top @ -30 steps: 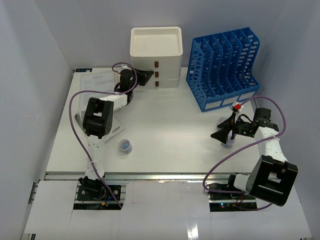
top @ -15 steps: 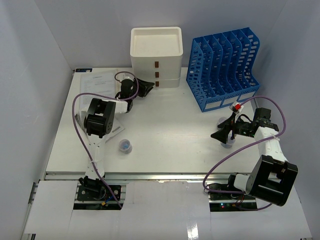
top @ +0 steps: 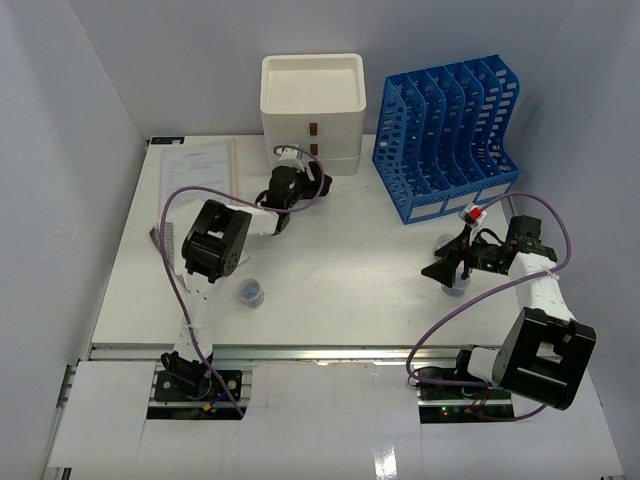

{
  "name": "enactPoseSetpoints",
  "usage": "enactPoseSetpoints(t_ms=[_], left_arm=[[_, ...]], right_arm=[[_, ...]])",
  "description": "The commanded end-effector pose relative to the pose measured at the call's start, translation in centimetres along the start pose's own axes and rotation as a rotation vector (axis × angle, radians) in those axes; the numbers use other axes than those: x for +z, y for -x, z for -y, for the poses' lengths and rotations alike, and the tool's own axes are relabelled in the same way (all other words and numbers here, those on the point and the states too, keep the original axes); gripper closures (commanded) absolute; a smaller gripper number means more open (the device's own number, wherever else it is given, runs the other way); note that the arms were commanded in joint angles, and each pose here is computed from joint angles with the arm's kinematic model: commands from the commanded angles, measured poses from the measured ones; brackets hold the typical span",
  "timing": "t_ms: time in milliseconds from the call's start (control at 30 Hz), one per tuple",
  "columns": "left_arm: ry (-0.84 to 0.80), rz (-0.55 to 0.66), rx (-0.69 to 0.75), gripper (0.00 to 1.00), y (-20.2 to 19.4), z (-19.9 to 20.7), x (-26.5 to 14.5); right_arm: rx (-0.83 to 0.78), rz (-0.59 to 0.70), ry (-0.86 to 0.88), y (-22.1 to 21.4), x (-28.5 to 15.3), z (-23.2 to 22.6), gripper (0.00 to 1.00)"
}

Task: Organize the desk

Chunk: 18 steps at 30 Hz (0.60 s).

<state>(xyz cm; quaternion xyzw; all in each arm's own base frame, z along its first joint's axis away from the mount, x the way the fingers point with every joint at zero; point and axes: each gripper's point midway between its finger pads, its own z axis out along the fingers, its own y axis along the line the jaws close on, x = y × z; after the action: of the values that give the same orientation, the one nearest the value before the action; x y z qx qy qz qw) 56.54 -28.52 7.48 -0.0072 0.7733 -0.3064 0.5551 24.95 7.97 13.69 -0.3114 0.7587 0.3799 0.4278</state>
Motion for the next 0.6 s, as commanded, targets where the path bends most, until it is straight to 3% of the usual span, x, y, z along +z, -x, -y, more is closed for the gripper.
enactPoseSetpoints(t_ms=[0,233,467,567], left_arm=[[0.069,0.194,0.256,0.15,5.0,1.0,-0.3],[0.207,0.223,0.229,0.15,5.4,-1.6,2.6],[0.223,0.207,0.268,0.23,5.2,-2.1,4.2],[0.215,0.206,0.276,0.33,5.1,-2.0,4.4]], right_arm=[[-0.022,0.008,0.002,0.4,-0.1,0.2,0.10],[-0.019,0.002,0.000,0.2,-0.1,0.3,0.10],[-0.020,0.008,0.003,0.4,-0.1,0.3,0.10],[-0.021,0.008,0.002,0.4,-0.1,0.2,0.10]])
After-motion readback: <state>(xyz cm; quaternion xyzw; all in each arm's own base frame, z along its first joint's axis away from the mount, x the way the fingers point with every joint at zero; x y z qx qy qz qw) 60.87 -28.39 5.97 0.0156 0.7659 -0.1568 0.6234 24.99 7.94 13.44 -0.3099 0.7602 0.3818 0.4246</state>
